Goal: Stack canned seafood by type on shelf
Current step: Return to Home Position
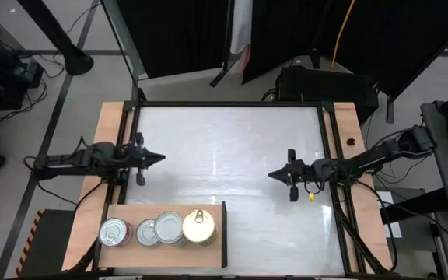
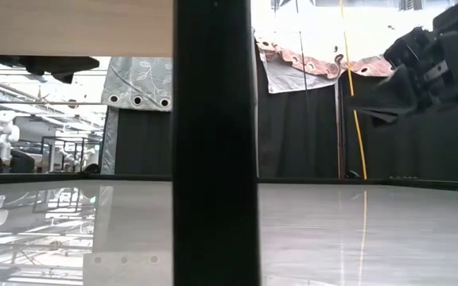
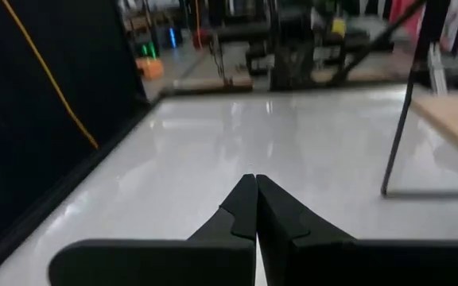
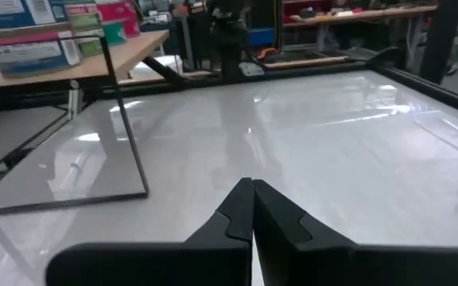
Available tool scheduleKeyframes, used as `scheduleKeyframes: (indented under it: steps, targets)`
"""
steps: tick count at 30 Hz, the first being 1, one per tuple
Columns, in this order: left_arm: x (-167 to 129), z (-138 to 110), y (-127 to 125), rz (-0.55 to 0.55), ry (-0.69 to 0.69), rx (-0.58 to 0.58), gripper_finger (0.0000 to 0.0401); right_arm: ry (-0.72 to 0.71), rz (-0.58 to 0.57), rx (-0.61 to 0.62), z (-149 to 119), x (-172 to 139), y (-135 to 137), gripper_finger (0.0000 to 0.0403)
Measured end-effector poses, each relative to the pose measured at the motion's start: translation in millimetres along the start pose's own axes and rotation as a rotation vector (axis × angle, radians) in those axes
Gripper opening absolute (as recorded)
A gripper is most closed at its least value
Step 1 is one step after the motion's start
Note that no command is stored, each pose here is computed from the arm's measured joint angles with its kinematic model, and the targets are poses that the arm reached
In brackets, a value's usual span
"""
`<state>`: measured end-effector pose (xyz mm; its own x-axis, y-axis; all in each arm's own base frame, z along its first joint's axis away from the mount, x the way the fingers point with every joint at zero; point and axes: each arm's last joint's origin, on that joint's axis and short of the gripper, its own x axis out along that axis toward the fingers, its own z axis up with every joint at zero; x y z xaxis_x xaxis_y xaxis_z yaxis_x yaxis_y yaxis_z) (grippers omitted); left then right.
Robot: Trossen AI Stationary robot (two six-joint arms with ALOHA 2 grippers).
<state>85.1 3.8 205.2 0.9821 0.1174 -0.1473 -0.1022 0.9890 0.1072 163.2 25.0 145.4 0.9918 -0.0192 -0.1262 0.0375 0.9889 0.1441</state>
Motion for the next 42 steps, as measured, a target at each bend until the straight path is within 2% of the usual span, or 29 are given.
scheduleKeyframes:
  steps: [4,9,12,16,21,25,42]
  targets:
    - [0.7,-10.4,-0.5,0.025,-0.066,-0.051,0.0000,0.017,-0.015,-0.009,-6.3,-5.2,-3.6,0.0000]
    - [11.8,-30.8,-3.8,0.018,-0.057,-0.093,0.0000,0.049,-0.013,-0.048,-9.3,-5.5,-3.9,0.0000]
    - [15.5,-31.8,-4.5,0.013,-0.131,-0.080,0.0000,0.049,-0.013,-0.056,-9.1,-5.8,-4.0,0.0000]
    - [16.2,-32.5,-4.4,0.022,-0.144,-0.075,0.0000,0.037,-0.011,-0.067,-7.2,-6.6,-3.9,0.0000]
    - [15.6,-31.5,-7.3,-0.085,-0.168,-0.131,0.0000,0.005,-0.006,-0.064,-2.6,-9.0,-3.5,0.0000]
    - [13.7,-23.5,-7.1,-0.099,-0.250,-0.151,0.0000,-0.004,-0.005,-0.063,0.4,-12.9,-3.7,0.0000]
    - [12.5,-21.0,-6.2,-0.077,-0.245,-0.153,0.0000,-0.029,0.060,0.008,11.1,-43.7,-5.7,0.0000]
